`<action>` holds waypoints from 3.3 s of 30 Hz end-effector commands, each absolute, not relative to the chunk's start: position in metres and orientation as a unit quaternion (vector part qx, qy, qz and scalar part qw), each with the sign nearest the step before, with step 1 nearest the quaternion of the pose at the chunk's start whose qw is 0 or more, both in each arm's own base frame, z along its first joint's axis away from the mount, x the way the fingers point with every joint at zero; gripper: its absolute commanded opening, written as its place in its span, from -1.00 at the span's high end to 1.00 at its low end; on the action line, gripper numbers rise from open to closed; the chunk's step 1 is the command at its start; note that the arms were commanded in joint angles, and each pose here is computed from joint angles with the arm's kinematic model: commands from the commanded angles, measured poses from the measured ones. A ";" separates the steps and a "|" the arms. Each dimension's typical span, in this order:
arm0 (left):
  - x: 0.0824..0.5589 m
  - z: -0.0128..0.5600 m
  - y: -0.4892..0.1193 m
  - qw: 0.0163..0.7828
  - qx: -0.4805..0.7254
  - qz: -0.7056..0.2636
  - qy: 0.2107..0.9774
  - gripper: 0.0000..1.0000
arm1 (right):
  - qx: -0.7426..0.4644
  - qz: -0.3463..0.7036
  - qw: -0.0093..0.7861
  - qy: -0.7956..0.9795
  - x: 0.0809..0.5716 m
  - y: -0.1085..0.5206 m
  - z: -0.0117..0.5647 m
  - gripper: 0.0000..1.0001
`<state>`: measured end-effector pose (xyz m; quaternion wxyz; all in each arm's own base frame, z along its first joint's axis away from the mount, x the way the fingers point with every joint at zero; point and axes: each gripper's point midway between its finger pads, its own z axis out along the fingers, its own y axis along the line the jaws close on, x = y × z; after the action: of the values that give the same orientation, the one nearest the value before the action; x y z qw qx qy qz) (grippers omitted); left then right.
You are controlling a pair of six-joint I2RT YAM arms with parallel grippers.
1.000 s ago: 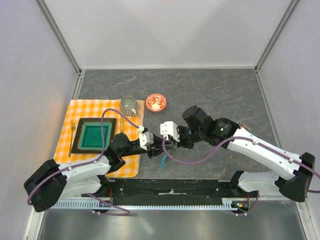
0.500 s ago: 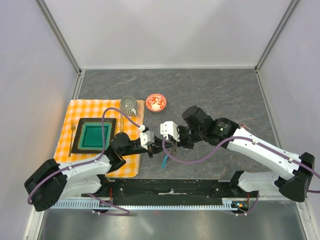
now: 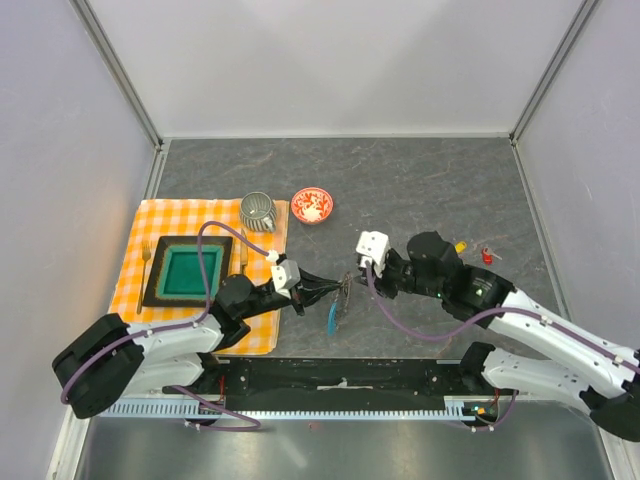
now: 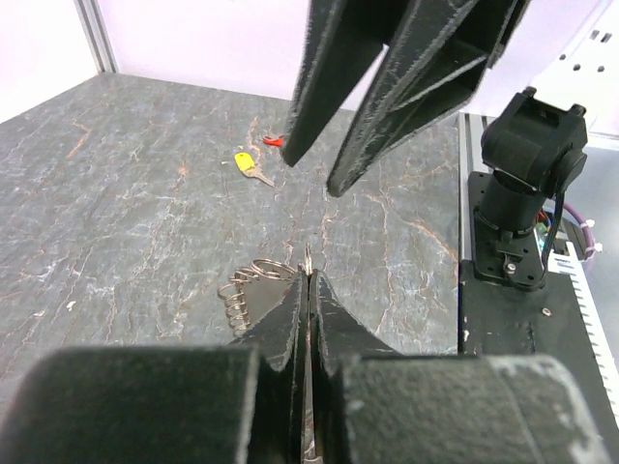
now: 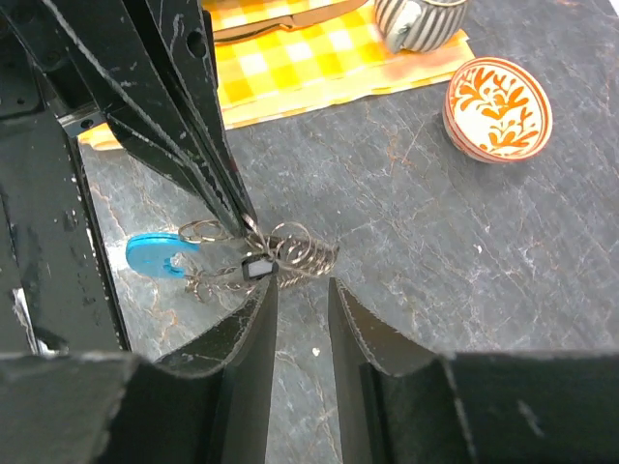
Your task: Put the keys on the keyring
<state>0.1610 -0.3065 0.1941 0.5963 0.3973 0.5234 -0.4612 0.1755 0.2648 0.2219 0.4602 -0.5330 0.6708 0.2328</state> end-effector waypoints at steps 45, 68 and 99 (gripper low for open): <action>0.136 0.259 -0.311 0.643 0.417 -0.509 0.392 0.96 | -0.472 0.437 0.504 0.577 0.150 0.278 0.226 0.32; 0.122 0.263 -0.317 0.620 0.454 -0.525 0.366 0.96 | -0.485 0.462 0.485 0.561 0.139 0.280 0.233 1.00; 0.115 0.264 -0.323 0.602 0.444 -0.566 0.345 0.96 | -0.472 0.445 0.448 0.615 0.153 0.305 0.223 0.79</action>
<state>0.1122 -0.3271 0.2160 0.5296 0.4701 0.4141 -0.5719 0.1396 0.2957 0.1885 0.3883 -0.4799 0.6359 0.4631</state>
